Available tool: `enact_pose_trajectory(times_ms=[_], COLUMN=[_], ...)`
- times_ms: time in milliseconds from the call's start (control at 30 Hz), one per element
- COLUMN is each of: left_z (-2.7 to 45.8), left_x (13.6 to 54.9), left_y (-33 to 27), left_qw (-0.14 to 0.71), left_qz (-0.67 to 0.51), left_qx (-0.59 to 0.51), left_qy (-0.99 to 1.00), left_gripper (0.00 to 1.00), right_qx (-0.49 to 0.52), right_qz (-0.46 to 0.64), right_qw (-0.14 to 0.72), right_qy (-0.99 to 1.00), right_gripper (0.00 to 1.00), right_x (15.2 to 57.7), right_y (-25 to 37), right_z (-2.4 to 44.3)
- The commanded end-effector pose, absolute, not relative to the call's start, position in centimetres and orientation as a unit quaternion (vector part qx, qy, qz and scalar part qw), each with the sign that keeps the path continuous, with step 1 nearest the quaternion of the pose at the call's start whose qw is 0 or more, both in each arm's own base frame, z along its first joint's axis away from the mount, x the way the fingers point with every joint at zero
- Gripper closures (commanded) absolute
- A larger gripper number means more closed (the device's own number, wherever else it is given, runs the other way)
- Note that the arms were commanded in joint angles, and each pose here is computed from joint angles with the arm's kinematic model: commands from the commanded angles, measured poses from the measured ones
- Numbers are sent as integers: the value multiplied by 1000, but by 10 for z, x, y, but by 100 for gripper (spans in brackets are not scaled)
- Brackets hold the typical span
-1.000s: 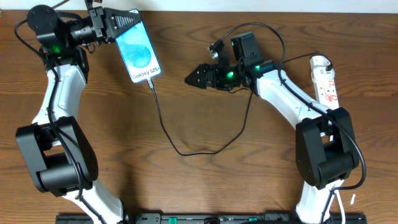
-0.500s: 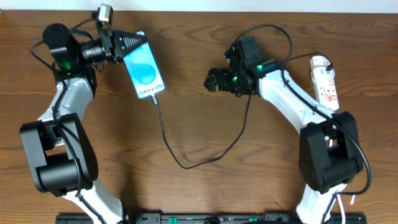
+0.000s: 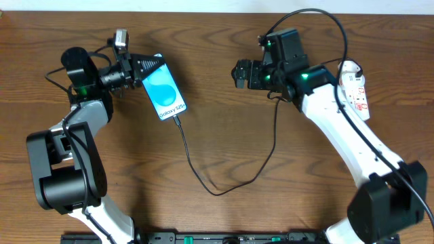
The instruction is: Plug charger to phone and switch on socket
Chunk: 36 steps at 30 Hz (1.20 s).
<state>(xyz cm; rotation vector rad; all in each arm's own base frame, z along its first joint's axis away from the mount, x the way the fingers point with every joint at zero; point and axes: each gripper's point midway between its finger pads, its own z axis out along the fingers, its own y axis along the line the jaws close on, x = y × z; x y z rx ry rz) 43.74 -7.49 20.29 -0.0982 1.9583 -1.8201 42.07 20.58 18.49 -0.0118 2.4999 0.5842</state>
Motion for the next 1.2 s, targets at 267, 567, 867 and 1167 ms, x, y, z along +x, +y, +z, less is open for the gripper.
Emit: enact_pose_trajectory(times_ms=[267, 567, 867, 1167], left_z=[152, 83, 55, 27], left_x=[449, 431, 413, 399], left_y=[-62, -47, -41, -21], left_qw=[233, 191, 165, 140], left_qz=[-598, -489, -434, -352], left_qx=[-138, -212, -216, -258], left_qy=[755, 824, 859, 889], left_gripper=[92, 93, 93, 92], right_qx=[-5, -10, -10, -9], right_qz=[222, 217, 217, 213], right_qw=[338, 333, 331, 321], right_qy=[915, 918, 918, 923], right_gripper=[1, 1, 1, 1], right_x=[408, 405, 404, 401], right_y=[193, 192, 192, 191], right_z=[241, 239, 238, 234])
